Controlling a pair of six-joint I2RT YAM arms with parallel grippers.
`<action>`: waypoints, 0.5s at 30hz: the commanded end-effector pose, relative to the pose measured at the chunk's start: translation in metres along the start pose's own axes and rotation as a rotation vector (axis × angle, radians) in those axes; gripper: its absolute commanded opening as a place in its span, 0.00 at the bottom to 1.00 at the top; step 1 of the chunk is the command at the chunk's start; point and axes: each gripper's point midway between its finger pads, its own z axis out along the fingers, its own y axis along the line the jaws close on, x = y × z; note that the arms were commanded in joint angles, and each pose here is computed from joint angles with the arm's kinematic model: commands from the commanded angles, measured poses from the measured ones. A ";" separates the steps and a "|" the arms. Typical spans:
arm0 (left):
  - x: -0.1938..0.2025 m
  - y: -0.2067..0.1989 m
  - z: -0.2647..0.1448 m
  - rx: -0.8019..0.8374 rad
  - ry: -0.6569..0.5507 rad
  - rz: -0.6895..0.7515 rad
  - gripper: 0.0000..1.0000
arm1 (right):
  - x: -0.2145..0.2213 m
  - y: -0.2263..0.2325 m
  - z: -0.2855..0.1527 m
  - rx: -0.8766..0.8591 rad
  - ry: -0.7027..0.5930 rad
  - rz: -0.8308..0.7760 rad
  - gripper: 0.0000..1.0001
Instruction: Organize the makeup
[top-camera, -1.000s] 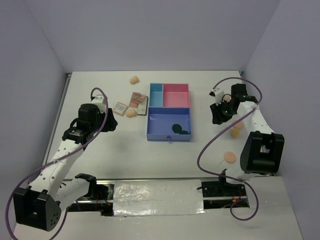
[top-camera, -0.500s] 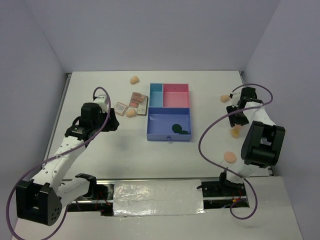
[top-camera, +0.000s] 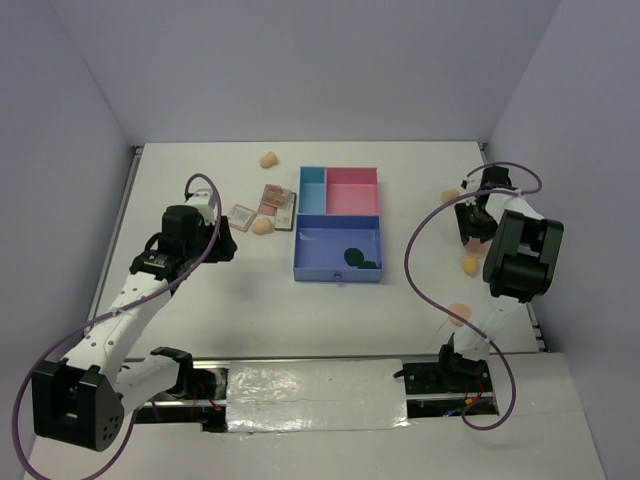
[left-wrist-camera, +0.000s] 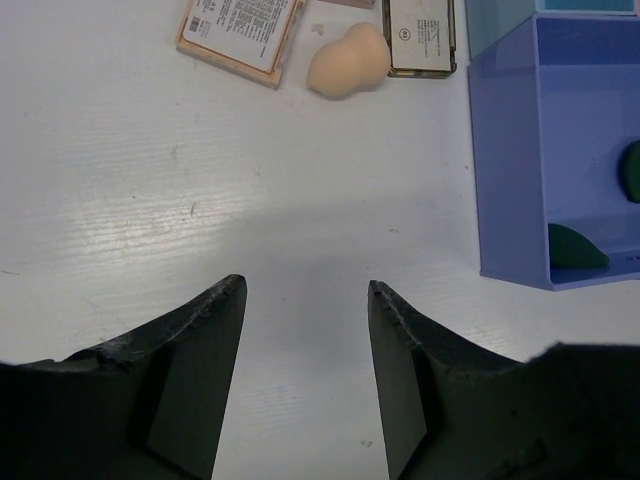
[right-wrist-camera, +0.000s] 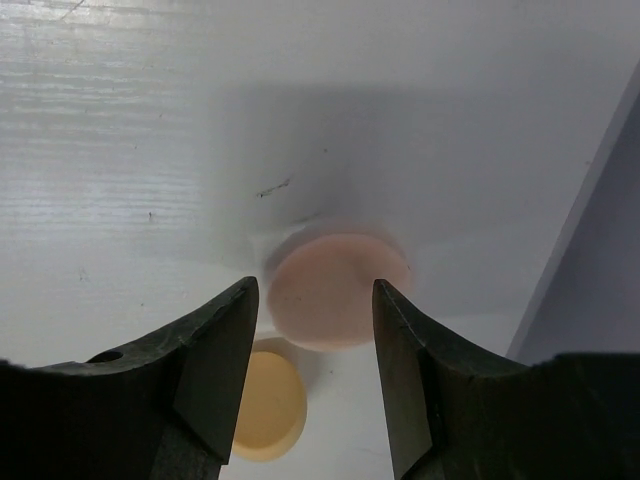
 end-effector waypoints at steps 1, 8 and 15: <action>-0.010 0.003 0.000 -0.011 -0.035 0.022 0.64 | -0.015 -0.008 0.003 0.006 -0.030 -0.012 0.57; -0.011 0.004 0.000 -0.013 -0.040 0.024 0.64 | 0.016 0.005 0.011 -0.043 0.066 -0.018 0.47; -0.011 0.003 0.000 -0.010 -0.039 0.027 0.64 | 0.036 0.020 0.013 -0.107 0.105 -0.045 0.28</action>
